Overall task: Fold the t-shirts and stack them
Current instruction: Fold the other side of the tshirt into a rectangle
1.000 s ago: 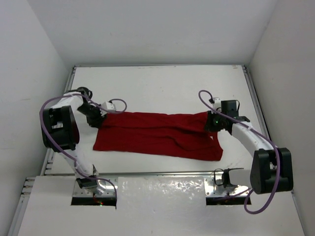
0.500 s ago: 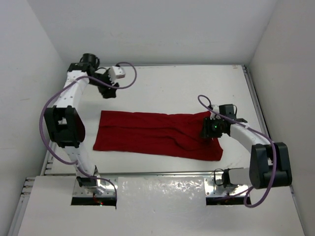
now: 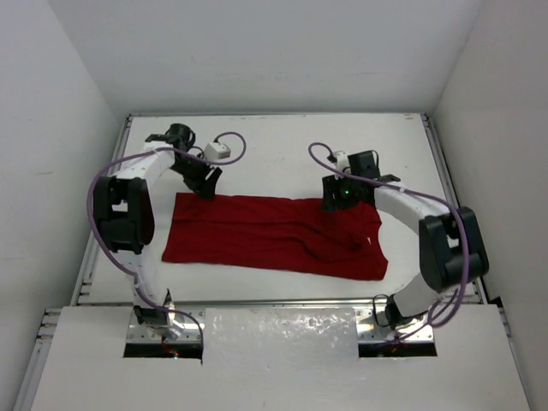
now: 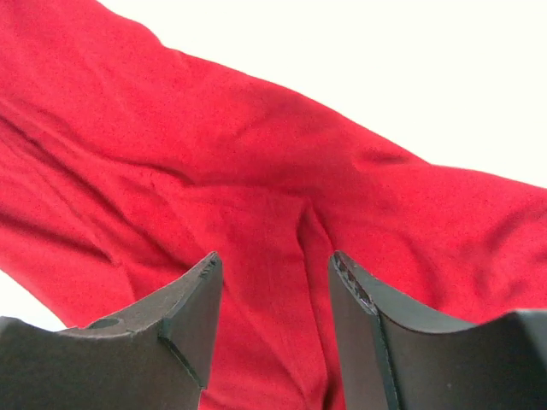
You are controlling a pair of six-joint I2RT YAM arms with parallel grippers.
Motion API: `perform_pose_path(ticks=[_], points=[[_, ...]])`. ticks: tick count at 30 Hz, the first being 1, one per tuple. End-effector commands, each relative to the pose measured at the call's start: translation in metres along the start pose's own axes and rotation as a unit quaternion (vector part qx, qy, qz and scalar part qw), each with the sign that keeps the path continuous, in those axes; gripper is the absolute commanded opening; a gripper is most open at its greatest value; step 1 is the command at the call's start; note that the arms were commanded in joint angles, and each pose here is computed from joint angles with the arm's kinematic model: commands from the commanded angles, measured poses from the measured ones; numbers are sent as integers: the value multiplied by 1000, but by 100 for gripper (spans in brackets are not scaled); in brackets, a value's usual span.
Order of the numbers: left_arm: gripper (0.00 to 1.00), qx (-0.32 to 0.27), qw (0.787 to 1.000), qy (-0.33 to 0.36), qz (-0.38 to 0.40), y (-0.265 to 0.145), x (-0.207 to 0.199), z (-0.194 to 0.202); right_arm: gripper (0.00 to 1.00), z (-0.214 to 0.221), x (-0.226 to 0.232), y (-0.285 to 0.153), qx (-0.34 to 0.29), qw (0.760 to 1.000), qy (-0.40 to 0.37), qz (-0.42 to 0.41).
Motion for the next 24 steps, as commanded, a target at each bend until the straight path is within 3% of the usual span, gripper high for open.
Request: perform_pose_path(ticks=[1, 11, 15, 17, 19, 22, 24], points=[[50, 4, 999, -26, -37, 1, 5, 9, 52, -15, 0, 24, -3, 1000, 0, 3], [50, -9, 999, -27, -27, 4, 1, 7, 52, 0, -9, 60, 51, 999, -6, 8], [50, -16, 999, -28, -26, 2, 2, 1, 36, 7, 1, 64, 52, 999, -3, -14], [50, -20, 999, -25, -28, -1, 2, -2, 22, 10, 1, 63, 54, 998, -1, -15], [50, -23, 999, -19, -33, -5, 4, -5, 17, 12, 2, 59, 54, 998, -3, -14], [50, -21, 999, -13, -33, -7, 4, -8, 21, 11, 3, 51, 45, 999, -10, -10], [50, -23, 999, -10, -35, -9, 7, -11, 31, 12, 3, 48, 44, 999, -13, -5]])
Point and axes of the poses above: each gripper's point midway between its finger pads, its own y axis out along the fingers, its own x axis along the line the jaws close on, z = x × y, the point moved 2 cm from there along -y, back along the fingers, and after that the axes turned 5 degrees about y, right-handed, at the moved point
